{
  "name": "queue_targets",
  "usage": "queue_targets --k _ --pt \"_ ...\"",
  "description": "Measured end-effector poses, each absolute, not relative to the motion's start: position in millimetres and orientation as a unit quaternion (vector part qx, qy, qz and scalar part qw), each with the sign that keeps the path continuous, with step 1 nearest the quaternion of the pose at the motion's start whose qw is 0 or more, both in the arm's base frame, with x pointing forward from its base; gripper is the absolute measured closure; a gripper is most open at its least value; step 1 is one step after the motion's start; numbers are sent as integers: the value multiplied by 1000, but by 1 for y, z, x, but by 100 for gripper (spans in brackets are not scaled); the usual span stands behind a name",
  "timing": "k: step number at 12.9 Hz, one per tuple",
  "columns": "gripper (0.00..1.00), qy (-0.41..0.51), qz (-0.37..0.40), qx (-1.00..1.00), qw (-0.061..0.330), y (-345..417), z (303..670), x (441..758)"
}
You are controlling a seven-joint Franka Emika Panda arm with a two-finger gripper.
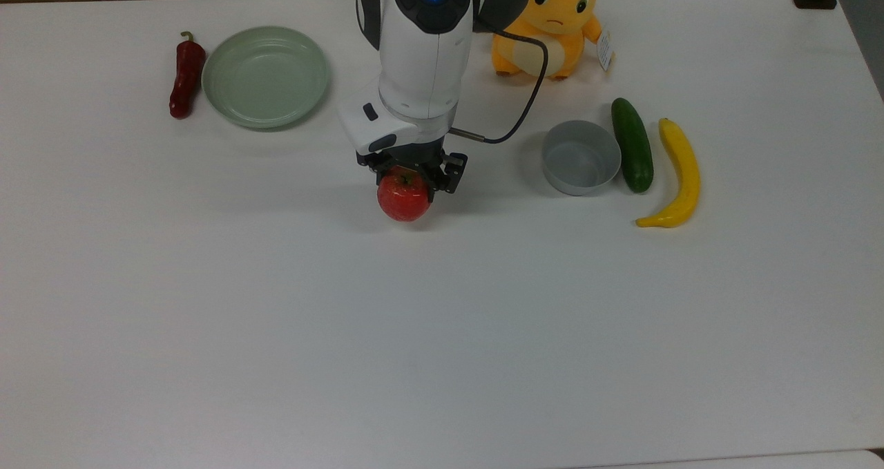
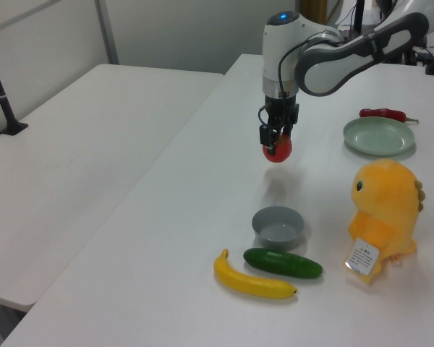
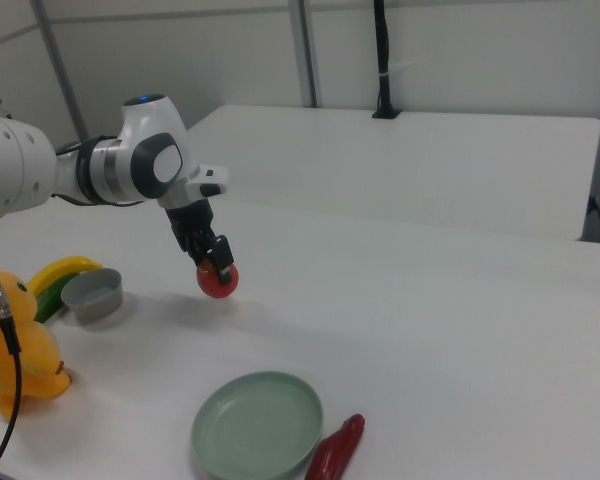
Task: Red apple placed in the center of the desktop
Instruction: 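Lower the red apple onto the table and open the gripper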
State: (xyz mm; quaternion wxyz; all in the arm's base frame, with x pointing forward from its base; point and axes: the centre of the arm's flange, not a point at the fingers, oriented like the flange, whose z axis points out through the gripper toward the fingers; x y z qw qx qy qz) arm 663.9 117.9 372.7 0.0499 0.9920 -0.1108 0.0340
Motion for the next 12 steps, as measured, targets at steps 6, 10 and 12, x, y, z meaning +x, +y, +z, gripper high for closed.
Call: queue_targets --k 6,10,12 --pt "25 -118 42 991 46 105 363 671" --pt "25 -118 34 991 47 98 349 673" --pt "21 -118 28 991 49 98 340 673"
